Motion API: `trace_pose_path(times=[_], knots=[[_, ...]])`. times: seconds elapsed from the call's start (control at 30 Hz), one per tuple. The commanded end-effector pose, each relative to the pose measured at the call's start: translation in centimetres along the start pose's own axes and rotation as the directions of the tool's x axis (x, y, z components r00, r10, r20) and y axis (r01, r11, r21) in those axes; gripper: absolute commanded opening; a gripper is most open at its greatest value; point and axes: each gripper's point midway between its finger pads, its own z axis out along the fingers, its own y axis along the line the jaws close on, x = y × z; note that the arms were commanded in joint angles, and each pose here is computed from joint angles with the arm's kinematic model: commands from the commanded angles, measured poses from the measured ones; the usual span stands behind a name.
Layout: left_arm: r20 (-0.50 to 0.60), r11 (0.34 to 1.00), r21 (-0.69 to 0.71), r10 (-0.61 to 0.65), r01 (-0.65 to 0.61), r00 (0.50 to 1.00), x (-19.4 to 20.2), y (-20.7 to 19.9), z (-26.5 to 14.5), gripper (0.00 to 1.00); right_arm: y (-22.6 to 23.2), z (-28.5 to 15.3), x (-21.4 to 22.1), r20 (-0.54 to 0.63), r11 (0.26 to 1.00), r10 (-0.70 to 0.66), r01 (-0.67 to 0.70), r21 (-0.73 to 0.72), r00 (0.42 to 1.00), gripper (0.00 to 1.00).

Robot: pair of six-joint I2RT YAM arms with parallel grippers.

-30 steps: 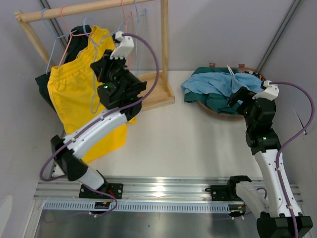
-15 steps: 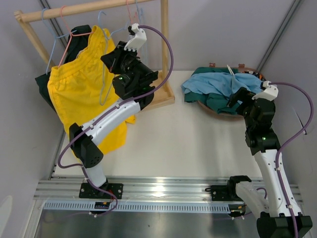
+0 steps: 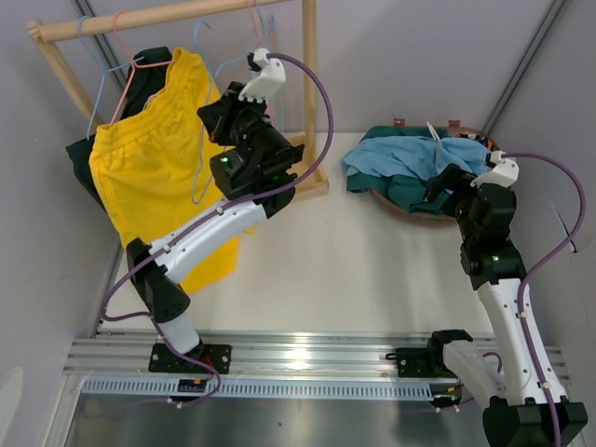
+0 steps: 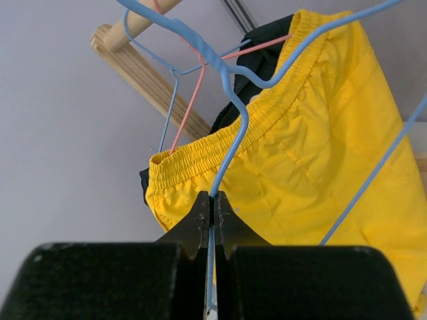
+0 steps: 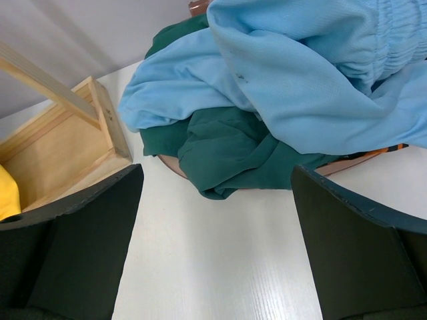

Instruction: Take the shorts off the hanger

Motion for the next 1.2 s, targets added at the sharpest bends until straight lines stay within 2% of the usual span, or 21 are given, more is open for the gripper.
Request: trace_pose_path(times=[0.0,0.2,0.27,0.37,0.4,0.43,0.47,0.5,0.53,0.57,0.6,0.63,0.67,0.7,0.73,0.77,0.8,0.83,0.93,1.0,1.17], knots=[[-0.121,0.881,0.053,-0.462,0.471,0.878,2.5,6.3,-0.7,0.0,1.7,-0.9,-2.4,0.046,0.998,0.009,-0.006,-0.059,0.999,0.99],[-0.123,0.668,0.113,-0.725,0.736,0.677,0.8,8.6,-2.7,0.0,2.6,-1.6,-2.3,0.032,0.994,0.048,-0.045,-0.097,0.998,0.99],[-0.127,0.561,0.109,-0.811,0.82,0.572,0.5,9.8,-2.8,0.0,3.2,-1.8,-2.2,0.02,0.991,0.063,-0.06,-0.118,0.998,0.99],[-0.102,0.535,0.123,-0.831,0.836,0.547,-0.1,9.8,-3.2,0.0,3.6,-2.4,-2.3,0.011,0.99,0.06,-0.058,-0.127,0.998,0.99],[-0.111,0.448,0.112,-0.882,0.887,0.459,1.1,12.0,-2.8,0.0,3.7,-2.6,-2.2,0.006,0.99,0.058,-0.057,-0.128,0.998,0.99],[-0.125,0.289,0.093,-0.946,0.953,0.299,1.4,12.5,-2.7,0.0,3.7,-2.7,-2.2,0.005,0.99,0.056,-0.055,-0.128,0.998,0.99],[-0.107,0.293,0.096,-0.947,0.951,0.303,2.3,11.5,-2.7,0.0,3.7,-3.0,-2.3,0.012,0.99,0.056,-0.054,-0.127,0.998,0.99],[-0.091,0.332,0.108,-0.935,0.937,0.342,3.6,12.2,-2.5,0.0,3.6,-3.2,-2.2,0.008,0.991,0.053,-0.052,-0.123,0.999,0.99],[-0.105,0.181,0.111,-0.976,0.977,0.193,3.6,12.6,-2.7,0.0,3.6,-3.3,-2.1,0.005,0.991,0.054,-0.053,-0.122,0.999,0.99],[-0.098,0.17,0.143,-0.978,0.975,0.185,4.3,11.4,-3.1,0.0,3.5,-3.6,-2.1,0.005,0.991,0.049,-0.048,-0.122,0.999,0.99],[-0.041,0.259,0.235,-0.96,0.937,0.275,4.4,12.4,-3.1,0.0,3.5,-3.7,-2.0,0.003,0.992,0.045,-0.044,-0.122,0.999,0.99],[-0.097,0.07,0.311,-0.99,0.948,0.105,2.9,11.2,-4.1,0.0,3.5,-3.8,-1.9,0.003,0.992,0.043,-0.042,-0.122,0.999,0.99],[-0.129,-0.001,0.414,-0.99,0.91,0.058,1.5,11.0,-4.8,0.0,3.5,-3.9,-1.7,-0.003,0.992,0.041,-0.041,-0.121,0.999,0.99],[-0.221,-0.08,0.614,-0.973,0.785,0.074,-1.4,9.8,-7.0,0.0,3.4,-3.9,-1.6,-0.006,0.992,0.042,-0.042,-0.12,0.999,0.99],[-0.183,-0.024,0.583,-0.978,0.812,0.103,-1.2,10.0,-5.2,0.0,3.5,-3.9,-1.6,-0.007,0.992,0.042,-0.042,-0.121,0.999,0.99],[-0.194,0.044,0.572,-0.963,0.819,0.187,-1.1,8.6,-5.1,0.0,3.4,-4.0,-1.6,-0.007,0.992,0.043,-0.043,-0.118,0.999,0.99],[-0.134,0.217,0.559,-0.929,0.801,0.345,-0.4,7.4,-4.4,0.0,3.4,-4.2,-1.7,-0.003,0.992,0.043,-0.043,-0.12,0.999,0.99],[-0.12,0.244,0.555,-0.923,0.795,0.367,-1.7,7.8,-4.1,0.0,3.4,-4.3,-1.7,-0.002,0.992,0.046,-0.046,-0.118,0.999,0.99],[-0.073,0.385,0.575,-0.855,0.722,0.514,-1.5,6.0,-4.1,0.0,3.1,-4.4,-1.5,0.004,0.993,0.044,-0.043,-0.109,0.999,0.99],[-0.031,0.487,0.582,-0.787,0.651,0.616,-0.5,5.0,-3.8,0.0,3.0,-4.3,-1.1,-0.007,0.994,0.041,-0.041,-0.105,0.999,0.99],[-0.015,0.692,0.517,-0.581,0.504,0.814,3.5,2.4,-2.3,0.0,2.9,-4.1,-0.6,-0.017,0.994,0.038,-0.04,-0.105,0.999,0.99]])
